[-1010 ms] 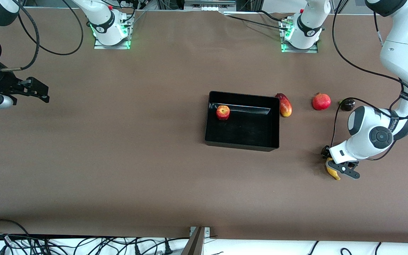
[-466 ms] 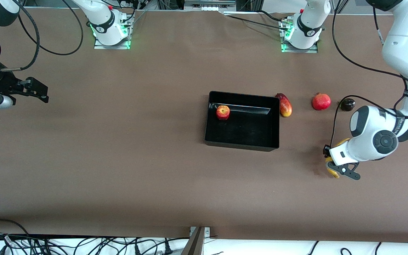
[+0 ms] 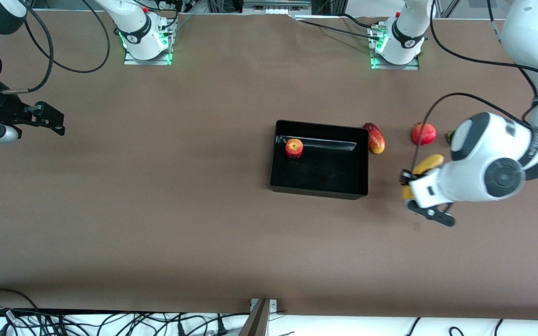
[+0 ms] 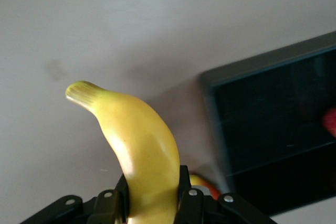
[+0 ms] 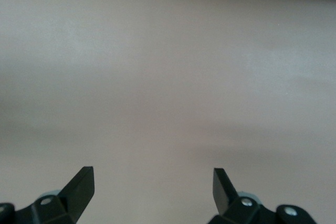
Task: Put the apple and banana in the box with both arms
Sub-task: 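Carry the banana over the box and lower it inside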
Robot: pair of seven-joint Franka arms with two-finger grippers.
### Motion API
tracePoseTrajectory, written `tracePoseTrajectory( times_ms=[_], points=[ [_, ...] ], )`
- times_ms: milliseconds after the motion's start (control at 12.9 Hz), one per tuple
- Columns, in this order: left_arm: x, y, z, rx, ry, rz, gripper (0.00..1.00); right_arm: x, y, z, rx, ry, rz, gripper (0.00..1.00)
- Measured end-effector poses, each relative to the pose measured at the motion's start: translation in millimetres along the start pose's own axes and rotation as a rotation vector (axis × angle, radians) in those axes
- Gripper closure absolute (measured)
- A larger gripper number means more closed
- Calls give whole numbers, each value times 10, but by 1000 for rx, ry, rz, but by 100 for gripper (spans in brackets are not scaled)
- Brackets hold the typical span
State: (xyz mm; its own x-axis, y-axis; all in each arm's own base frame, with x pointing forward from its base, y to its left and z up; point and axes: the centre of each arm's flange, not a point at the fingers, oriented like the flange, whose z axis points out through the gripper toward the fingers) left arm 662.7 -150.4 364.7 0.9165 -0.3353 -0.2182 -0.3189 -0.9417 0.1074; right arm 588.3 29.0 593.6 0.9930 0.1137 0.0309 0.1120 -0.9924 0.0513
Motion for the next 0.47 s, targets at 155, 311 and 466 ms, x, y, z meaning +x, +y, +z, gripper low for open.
tracePoseTrajectory(
  times_ms=[155, 311, 466],
  points=[
    [32, 782, 142, 15, -31, -40, 63, 0, -5, -2, 0, 0, -1, 0],
    [14, 1413, 415, 32, -56, -26, 63, 3, -5, -27, 0, 6, -1, 0],
    [-4, 1661, 786, 24, -56, -18, 63, 8, 0, -73, -1, 15, 0, 0]
  ],
)
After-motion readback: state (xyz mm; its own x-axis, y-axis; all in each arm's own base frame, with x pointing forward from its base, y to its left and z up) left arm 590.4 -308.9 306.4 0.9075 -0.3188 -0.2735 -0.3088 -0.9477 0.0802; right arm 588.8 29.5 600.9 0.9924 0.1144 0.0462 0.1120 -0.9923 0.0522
